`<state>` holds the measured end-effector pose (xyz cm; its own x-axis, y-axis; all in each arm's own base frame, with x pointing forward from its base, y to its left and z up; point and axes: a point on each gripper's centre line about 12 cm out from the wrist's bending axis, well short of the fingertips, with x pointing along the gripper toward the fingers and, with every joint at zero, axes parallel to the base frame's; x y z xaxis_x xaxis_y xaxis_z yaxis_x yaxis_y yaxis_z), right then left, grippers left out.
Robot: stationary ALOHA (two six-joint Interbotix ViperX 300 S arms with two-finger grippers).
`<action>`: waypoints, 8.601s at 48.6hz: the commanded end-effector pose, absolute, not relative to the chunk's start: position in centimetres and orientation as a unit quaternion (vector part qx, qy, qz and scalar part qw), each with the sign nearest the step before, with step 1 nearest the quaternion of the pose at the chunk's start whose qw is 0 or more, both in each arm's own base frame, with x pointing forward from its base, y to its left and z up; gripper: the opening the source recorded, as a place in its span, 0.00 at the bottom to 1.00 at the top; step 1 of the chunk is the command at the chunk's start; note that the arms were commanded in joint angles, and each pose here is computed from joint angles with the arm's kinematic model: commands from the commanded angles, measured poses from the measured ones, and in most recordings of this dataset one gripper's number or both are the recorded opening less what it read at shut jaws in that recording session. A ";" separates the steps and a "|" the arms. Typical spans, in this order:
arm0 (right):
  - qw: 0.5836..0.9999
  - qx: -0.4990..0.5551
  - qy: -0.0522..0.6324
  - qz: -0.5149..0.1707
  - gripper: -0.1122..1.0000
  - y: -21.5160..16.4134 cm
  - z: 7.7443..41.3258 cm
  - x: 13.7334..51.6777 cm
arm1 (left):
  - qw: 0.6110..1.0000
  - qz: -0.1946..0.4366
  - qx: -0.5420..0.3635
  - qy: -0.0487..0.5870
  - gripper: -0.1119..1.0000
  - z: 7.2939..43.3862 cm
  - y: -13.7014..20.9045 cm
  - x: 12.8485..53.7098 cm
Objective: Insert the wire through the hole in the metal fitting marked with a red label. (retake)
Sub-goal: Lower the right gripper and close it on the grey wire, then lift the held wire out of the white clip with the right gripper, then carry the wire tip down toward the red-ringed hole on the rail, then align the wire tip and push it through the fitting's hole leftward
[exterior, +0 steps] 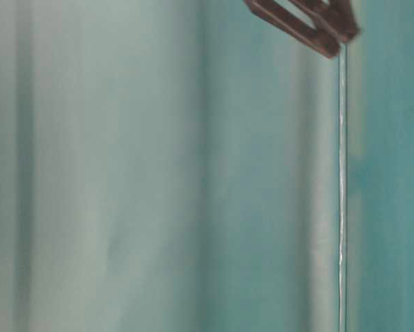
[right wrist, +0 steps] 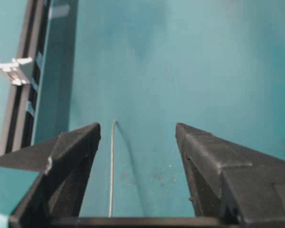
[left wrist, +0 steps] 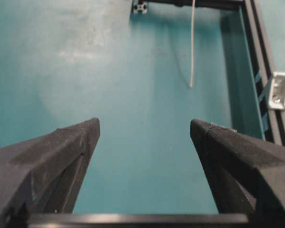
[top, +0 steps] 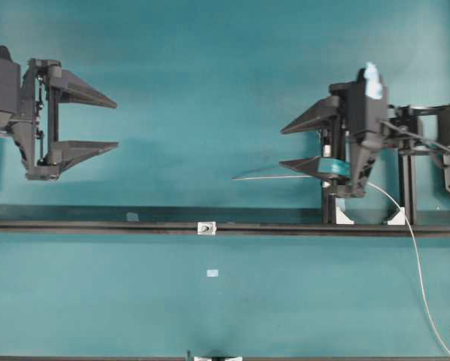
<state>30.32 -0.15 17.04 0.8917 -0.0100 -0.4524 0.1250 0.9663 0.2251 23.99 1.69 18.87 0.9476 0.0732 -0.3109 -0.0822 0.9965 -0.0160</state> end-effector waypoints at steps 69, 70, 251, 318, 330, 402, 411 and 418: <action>0.953 0.115 0.280 -0.018 0.76 1.4 11.2 34.6 | 0.973 0.055 -0.021 0.224 0.58 15.8 2.7 27.5; 0.953 0.114 0.281 -0.018 0.76 1.4 11.1 34.5 | 0.973 0.055 -0.021 0.224 0.58 15.8 2.7 27.5; 0.969 0.136 0.208 -0.003 0.13 2.0 19.2 30.8 | 0.989 0.006 -0.063 0.132 0.58 16.1 -0.8 29.7; 0.983 0.114 0.141 -0.004 0.13 12.0 10.9 31.3 | 0.993 -0.075 -0.059 0.076 0.58 8.8 -6.9 33.3; 0.985 0.112 0.134 -0.007 0.13 12.0 10.7 31.6 | 0.992 -0.075 -0.059 0.078 0.58 8.7 -6.9 33.1; 0.987 0.099 0.122 -0.022 0.13 12.2 9.4 32.7 | 0.992 -0.086 -0.058 0.074 0.58 8.8 -7.7 33.2; 0.989 0.097 0.113 -0.023 0.13 12.1 9.5 32.8 | 0.992 -0.087 -0.058 0.075 0.58 8.7 -7.7 33.1; 0.989 0.094 0.111 -0.022 0.13 12.2 9.6 32.9 | 0.992 -0.087 -0.058 0.073 0.58 8.8 -7.7 33.2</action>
